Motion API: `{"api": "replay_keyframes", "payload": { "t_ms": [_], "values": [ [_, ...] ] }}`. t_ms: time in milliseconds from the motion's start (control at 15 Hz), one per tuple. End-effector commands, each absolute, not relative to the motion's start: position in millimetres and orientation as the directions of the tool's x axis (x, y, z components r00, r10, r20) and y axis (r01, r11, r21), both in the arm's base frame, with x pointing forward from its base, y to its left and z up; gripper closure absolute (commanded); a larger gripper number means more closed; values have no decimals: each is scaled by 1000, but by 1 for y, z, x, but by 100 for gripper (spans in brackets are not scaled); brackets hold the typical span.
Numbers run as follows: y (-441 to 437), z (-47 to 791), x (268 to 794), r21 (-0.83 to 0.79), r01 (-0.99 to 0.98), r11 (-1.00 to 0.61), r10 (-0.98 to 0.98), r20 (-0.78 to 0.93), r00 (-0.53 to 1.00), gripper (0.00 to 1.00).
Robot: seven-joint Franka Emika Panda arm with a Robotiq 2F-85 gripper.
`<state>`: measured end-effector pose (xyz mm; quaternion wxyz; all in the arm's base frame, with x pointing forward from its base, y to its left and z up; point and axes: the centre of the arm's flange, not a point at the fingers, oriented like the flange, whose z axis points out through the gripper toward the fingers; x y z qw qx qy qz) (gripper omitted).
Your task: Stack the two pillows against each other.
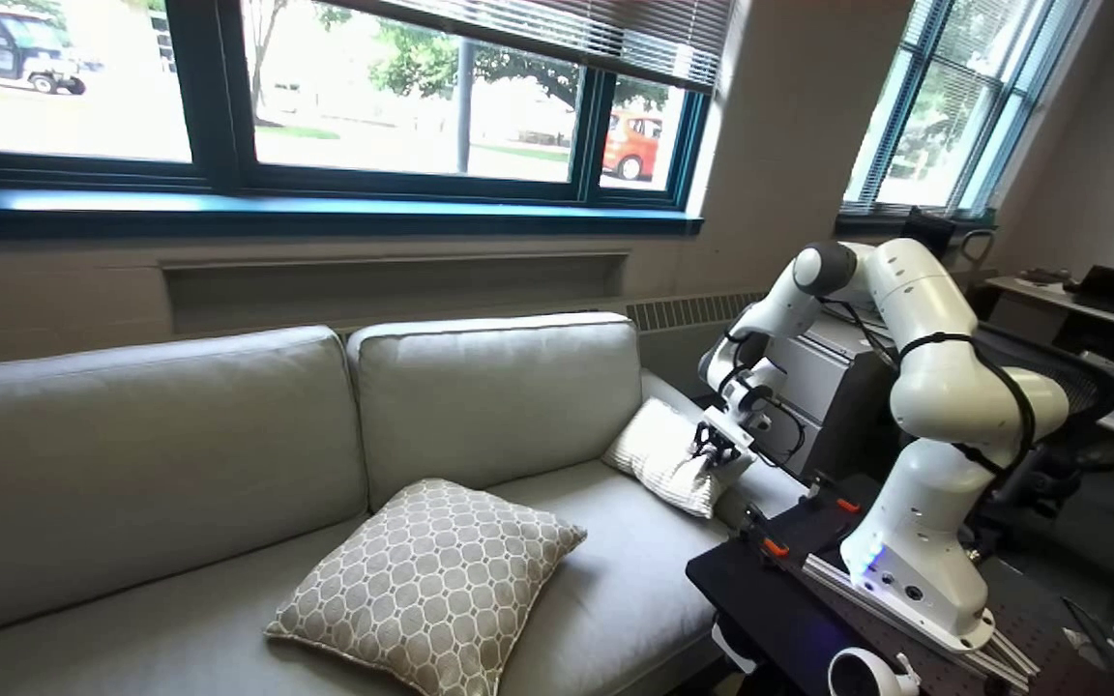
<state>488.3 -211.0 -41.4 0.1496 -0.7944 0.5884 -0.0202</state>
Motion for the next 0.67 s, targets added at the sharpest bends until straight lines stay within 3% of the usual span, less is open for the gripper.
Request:
{"api": "replay_keyframes", "payload": {
  "t_ms": [0,200,600],
  "values": [
    [-225,-12,487,-282,-929,-241,-943,-160,293,23],
    [-231,1,479,-293,-928,-231,-944,-163,286,2],
    [-238,34,460,-319,-923,-216,-947,-161,277,0]
  ]
}}
